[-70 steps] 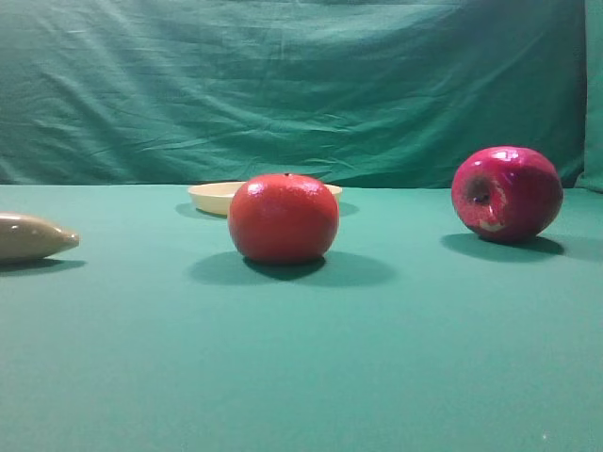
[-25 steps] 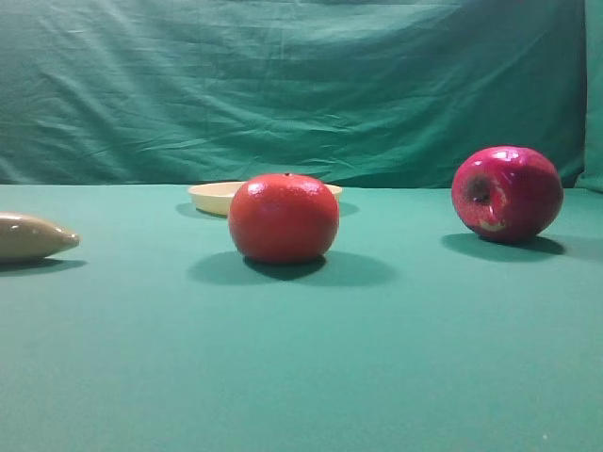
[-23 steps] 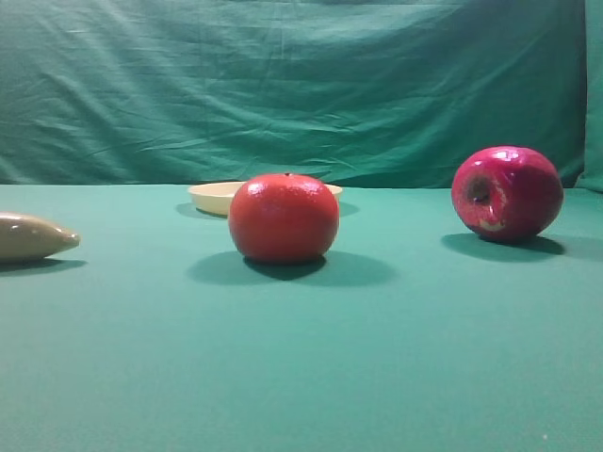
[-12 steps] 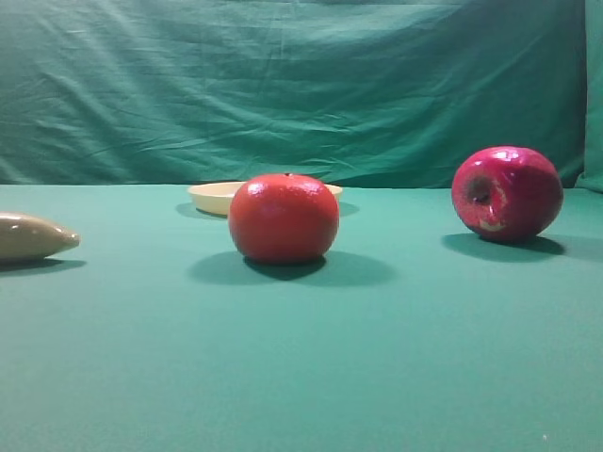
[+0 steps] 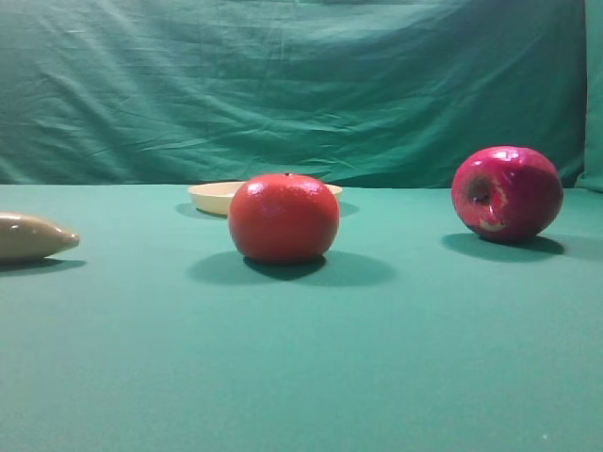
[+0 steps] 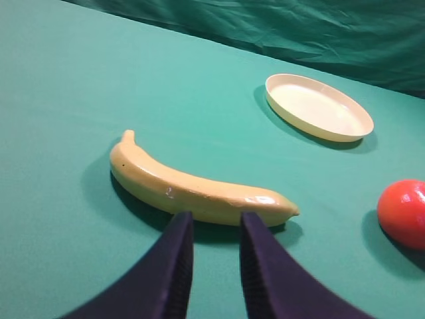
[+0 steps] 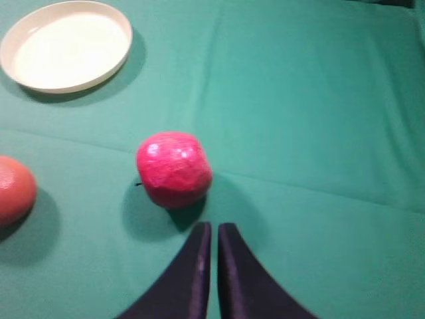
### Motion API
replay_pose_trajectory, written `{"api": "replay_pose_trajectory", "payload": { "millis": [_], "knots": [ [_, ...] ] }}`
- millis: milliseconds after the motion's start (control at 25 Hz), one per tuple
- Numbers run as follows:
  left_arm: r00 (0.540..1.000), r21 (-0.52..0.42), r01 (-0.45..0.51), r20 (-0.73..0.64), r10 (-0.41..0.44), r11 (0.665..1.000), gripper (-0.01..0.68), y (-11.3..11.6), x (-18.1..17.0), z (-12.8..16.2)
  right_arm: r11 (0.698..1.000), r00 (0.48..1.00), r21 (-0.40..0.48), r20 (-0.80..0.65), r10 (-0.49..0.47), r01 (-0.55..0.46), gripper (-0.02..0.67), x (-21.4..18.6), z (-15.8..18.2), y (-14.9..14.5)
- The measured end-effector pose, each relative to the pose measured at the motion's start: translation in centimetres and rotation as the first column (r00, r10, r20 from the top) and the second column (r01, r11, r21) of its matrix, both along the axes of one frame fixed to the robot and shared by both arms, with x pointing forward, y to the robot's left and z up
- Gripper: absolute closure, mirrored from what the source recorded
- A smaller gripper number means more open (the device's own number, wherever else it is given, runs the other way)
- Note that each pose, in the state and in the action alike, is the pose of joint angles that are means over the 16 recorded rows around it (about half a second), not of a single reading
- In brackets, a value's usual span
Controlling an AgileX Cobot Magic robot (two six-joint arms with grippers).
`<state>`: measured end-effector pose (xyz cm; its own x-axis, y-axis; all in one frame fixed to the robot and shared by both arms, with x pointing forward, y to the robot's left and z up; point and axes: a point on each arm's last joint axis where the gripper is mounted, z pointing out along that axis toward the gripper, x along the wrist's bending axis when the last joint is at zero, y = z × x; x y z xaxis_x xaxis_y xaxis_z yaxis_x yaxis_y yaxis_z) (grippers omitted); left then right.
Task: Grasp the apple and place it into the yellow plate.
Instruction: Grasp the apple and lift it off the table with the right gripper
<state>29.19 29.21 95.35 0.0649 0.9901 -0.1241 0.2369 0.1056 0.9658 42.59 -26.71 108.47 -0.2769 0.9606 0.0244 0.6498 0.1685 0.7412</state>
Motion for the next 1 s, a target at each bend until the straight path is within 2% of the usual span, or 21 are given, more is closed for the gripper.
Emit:
{"api": "replay_pose_trajectory", "payload": {
  "millis": [320, 480, 600, 1000],
  "knots": [
    [1.000, 0.000, 0.000, 0.000, 0.000, 1.000, 0.516, 0.0, 0.0, 0.0, 0.985, 0.981, -0.022, -0.102, 0.165, -0.168, 0.646, 5.0, -1.2, 3.2],
    [1.000, 0.000, 0.000, 0.000, 0.000, 1.000, 0.516, 0.0, 0.0, 0.0, 0.977, 0.968, -0.042, -0.149, 0.203, -0.211, 0.592, 7.5, -2.4, 4.6],
    [1.000, 0.000, 0.000, 0.000, 0.000, 1.000, 0.516, 0.0, 0.0, 0.0, 0.973, 0.960, -0.052, -0.183, 0.214, -0.226, 0.496, 9.2, -3.5, 5.2],
    [1.000, 0.000, 0.000, 0.000, 0.000, 1.000, 0.516, 0.0, 0.0, 0.0, 0.965, 0.933, -0.075, -0.283, 0.221, -0.251, 0.103, 13.0, -7.9, 6.1]
  ]
}}
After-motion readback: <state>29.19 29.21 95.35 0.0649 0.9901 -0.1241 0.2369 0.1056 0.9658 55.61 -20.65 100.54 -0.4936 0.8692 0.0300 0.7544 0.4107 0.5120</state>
